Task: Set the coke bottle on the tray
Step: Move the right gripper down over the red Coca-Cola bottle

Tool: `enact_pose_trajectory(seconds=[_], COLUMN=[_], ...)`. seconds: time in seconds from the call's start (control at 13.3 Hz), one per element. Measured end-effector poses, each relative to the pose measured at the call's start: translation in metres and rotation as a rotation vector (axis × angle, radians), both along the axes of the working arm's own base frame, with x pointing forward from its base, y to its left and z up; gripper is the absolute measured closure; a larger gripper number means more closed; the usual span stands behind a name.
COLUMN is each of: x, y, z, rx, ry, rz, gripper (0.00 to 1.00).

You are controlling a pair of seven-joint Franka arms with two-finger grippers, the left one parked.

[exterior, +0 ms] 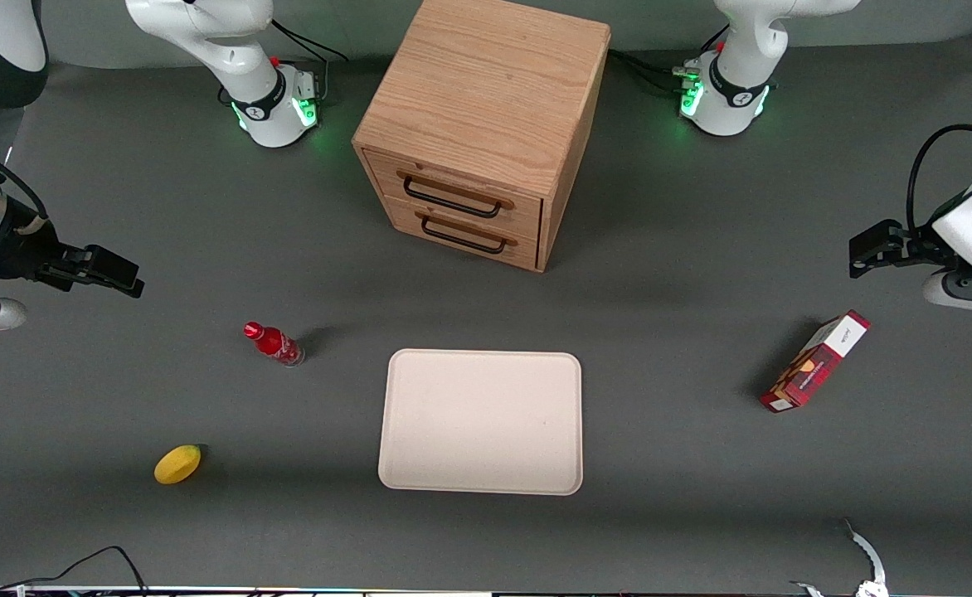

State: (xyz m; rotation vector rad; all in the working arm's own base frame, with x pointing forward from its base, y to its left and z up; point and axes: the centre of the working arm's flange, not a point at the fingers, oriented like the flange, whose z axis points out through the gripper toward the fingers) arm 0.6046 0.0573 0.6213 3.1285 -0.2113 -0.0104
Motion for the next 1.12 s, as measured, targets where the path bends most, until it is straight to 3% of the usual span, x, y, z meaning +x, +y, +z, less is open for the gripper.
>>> enact_pose_trajectory(seconds=[0.3,0.6,0.82,1.12], x=[-0.001,0.002,0.016,0.048], y=[-0.004,-0.004,0.003,0.016], z=[0.007,-0.001,-0.025,-0.090], rx=[-0.003,0.007,0.052,0.061], ry=[-0.006,0.016,0.039,0.053], rz=[-0.009,-0.010,-0.006,0.005], gripper=[0.00,0.00,0.00,0.00])
